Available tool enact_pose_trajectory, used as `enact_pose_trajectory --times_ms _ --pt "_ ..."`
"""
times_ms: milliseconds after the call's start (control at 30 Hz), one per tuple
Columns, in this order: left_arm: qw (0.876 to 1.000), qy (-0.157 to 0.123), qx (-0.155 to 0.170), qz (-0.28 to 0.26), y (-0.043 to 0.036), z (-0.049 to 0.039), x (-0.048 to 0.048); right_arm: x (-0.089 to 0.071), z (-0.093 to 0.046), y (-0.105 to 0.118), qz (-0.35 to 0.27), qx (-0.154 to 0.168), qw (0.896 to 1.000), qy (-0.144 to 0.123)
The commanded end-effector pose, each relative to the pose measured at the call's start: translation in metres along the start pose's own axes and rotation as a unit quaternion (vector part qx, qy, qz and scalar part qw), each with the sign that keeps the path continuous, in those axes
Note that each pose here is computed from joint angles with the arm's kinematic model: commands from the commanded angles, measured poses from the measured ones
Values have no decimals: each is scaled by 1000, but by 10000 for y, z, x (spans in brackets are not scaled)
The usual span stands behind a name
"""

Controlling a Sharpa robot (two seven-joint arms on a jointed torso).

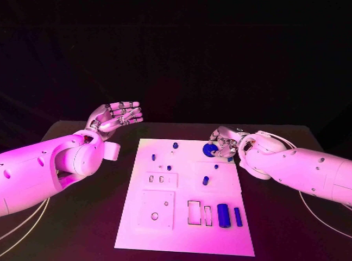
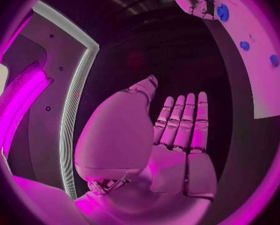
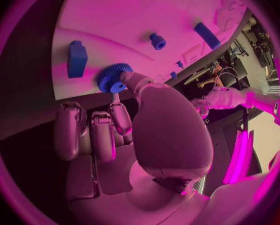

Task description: Assemble the parts on the task board

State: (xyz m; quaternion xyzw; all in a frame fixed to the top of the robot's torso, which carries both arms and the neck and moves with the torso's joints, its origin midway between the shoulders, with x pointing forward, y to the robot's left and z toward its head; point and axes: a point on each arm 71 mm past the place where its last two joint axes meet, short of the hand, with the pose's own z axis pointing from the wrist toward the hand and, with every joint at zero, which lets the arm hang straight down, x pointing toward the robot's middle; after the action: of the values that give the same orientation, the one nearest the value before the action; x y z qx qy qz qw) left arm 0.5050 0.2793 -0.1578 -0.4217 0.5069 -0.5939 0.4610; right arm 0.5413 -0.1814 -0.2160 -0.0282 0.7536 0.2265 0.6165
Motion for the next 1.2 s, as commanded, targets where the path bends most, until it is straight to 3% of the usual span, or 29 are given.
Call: enact_pose_trajectory --times_ms 33,233,400,800,1200 --pt "1000 10 3 -5 -12 6 27 -74 -36 129 -19 -20 998 -64" --pt "1000 12 3 -6 -11 8 37 -124 -48 385 -24 -49 994 -93" --pt "1000 15 3 -7 -10 12 66 -106 -23 605 -28 -69 992 -97" --pt "1000 23 3 -12 -14 10 141 79 112 981 -28 -94 992 -82" --pt "999 30 2 -16 -19 7 201 292 195 1158 -26 -99 993 -53"
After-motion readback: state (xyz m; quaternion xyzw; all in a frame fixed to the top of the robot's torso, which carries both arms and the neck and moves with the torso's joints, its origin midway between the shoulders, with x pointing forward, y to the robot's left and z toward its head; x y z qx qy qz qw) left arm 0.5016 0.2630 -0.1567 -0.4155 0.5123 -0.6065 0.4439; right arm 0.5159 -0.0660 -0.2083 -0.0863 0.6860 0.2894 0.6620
